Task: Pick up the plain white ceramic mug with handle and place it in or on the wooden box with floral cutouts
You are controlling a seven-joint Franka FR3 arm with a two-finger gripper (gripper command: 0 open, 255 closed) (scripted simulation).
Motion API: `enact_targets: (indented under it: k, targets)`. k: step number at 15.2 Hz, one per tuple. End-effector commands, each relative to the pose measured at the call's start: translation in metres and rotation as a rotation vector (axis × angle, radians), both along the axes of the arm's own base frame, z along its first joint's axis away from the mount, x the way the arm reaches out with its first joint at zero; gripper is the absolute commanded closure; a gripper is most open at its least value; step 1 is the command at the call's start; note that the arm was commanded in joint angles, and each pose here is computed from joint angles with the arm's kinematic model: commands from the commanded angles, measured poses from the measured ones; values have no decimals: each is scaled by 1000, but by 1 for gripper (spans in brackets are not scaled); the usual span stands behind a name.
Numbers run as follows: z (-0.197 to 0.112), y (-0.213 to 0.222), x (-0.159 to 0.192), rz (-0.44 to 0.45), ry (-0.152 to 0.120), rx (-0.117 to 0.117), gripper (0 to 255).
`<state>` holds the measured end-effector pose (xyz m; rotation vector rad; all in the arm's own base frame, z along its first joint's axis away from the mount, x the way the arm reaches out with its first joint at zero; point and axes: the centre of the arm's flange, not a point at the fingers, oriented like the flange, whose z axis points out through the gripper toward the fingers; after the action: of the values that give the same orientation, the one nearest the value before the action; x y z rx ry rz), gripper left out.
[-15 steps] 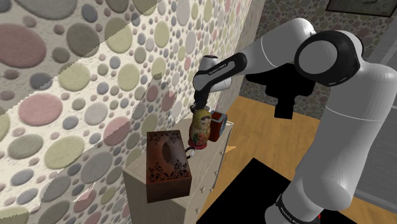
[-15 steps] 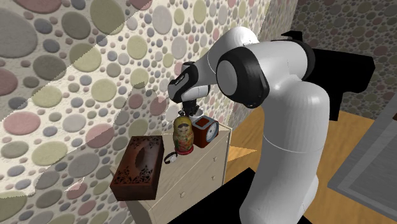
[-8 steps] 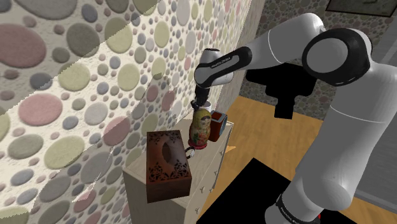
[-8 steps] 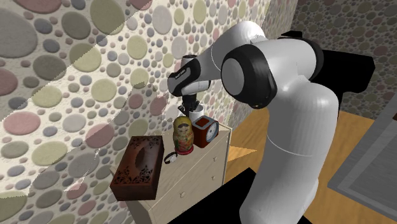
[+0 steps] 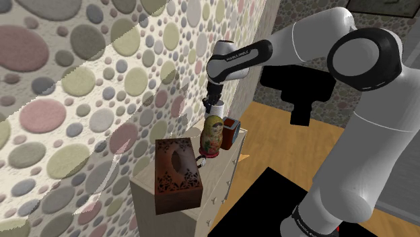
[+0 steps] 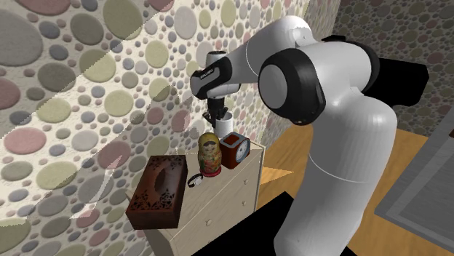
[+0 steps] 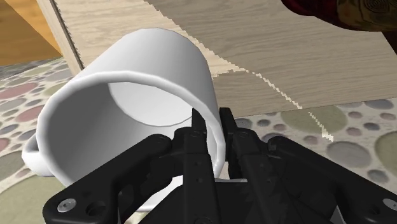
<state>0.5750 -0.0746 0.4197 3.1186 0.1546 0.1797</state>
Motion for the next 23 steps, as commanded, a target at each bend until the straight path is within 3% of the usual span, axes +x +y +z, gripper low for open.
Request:
enact_targets:
  k: [1, 18, 23]
  targets:
    - [11, 0, -1, 0, 0, 0, 255]
    - [98, 0, -1, 0, 0, 0, 255]
    - [102, 62, -25, 0, 0, 0, 255]
